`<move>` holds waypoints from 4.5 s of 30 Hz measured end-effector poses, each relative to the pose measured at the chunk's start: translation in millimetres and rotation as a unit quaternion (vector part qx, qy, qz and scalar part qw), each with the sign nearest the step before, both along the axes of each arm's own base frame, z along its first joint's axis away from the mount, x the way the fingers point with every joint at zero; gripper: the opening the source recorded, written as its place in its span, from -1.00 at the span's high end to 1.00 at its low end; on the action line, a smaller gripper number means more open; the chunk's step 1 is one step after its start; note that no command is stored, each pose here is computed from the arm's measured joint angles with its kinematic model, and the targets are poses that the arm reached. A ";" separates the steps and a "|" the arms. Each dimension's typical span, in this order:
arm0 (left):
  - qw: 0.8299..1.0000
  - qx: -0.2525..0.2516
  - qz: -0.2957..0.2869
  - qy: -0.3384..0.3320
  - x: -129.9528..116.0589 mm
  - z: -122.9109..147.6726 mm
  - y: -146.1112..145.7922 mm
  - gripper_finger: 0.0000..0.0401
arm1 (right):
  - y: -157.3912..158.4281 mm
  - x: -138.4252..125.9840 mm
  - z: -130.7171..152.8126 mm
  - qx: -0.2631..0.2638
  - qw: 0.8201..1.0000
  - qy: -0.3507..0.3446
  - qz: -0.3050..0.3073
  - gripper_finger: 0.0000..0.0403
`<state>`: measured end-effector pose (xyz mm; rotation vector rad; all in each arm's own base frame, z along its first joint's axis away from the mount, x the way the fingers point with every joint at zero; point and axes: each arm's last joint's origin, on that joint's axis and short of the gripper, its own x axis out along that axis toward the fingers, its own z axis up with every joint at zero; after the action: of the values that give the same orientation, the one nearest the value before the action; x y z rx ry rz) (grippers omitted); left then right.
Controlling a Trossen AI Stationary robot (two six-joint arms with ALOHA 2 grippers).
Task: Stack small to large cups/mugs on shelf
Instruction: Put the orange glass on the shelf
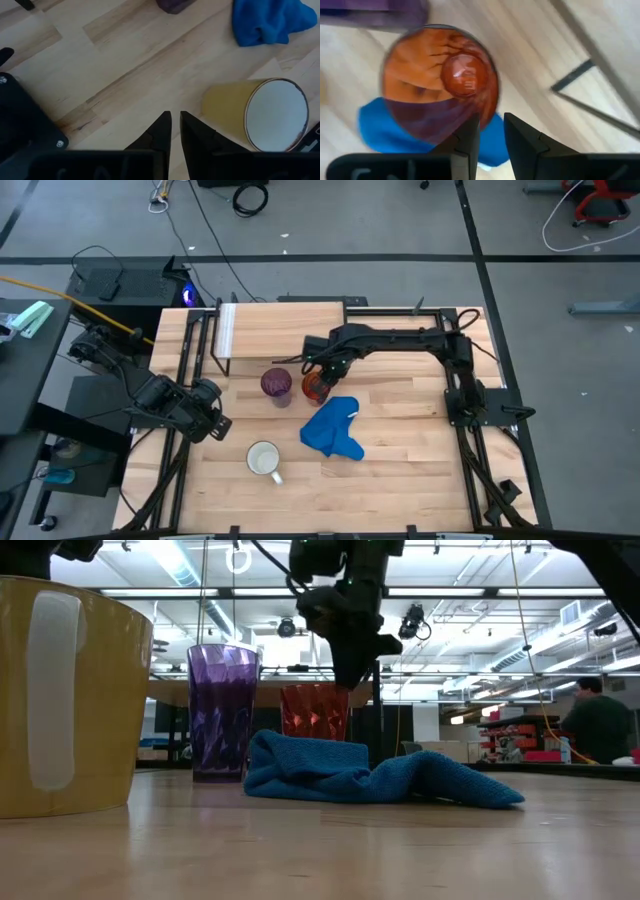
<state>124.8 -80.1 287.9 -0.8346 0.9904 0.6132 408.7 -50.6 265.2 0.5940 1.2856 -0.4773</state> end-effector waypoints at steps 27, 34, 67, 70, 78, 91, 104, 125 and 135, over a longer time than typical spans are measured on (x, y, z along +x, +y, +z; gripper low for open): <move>1.000 -0.002 0.000 -0.003 0.6 0.2 -0.4 0.74 | -7.7 0.5 -16.7 -0.008 0.999 -0.014 -0.031 0.53; 1.000 -0.002 0.000 -0.003 0.6 0.2 -0.4 0.74 | -6.0 0.8 -16.8 -0.004 0.999 -0.015 -0.029 0.53; 1.000 -0.005 0.001 -0.007 1.4 0.5 -0.8 0.72 | 50.5 -48.3 36.0 -0.024 0.986 -0.035 -0.164 0.53; 1.000 0.004 0.005 -0.014 1.7 0.7 -0.2 0.75 | 68.4 -57.4 29.3 -0.032 0.983 -0.040 -0.177 0.53; 1.000 0.020 -0.002 -0.020 2.1 0.9 0.4 0.74 | 97.2 -71.0 16.5 -0.017 0.957 -0.099 -0.273 0.53; 0.999 0.030 -0.011 -0.020 1.9 1.0 0.9 0.76 | 58.3 -52.2 -12.2 0.012 0.925 -0.161 -0.344 0.53; 0.999 0.032 -0.012 -0.020 1.9 1.0 1.0 0.76 | 56.4 -44.4 -24.3 0.020 0.927 -0.151 -0.344 0.53; 0.999 0.034 -0.010 -0.024 2.3 1.1 1.0 0.75 | 49.2 -38.7 -30.0 0.027 0.923 -0.155 -0.351 0.53; 0.999 0.034 -0.010 -0.025 2.3 1.3 1.0 0.74 | 47.5 -28.1 -42.5 0.032 0.925 -0.161 -0.343 0.53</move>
<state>127.1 -79.1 289.2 -0.7766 0.9258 0.6028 380.5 -3.1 222.7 1.1368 0.7537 -0.8729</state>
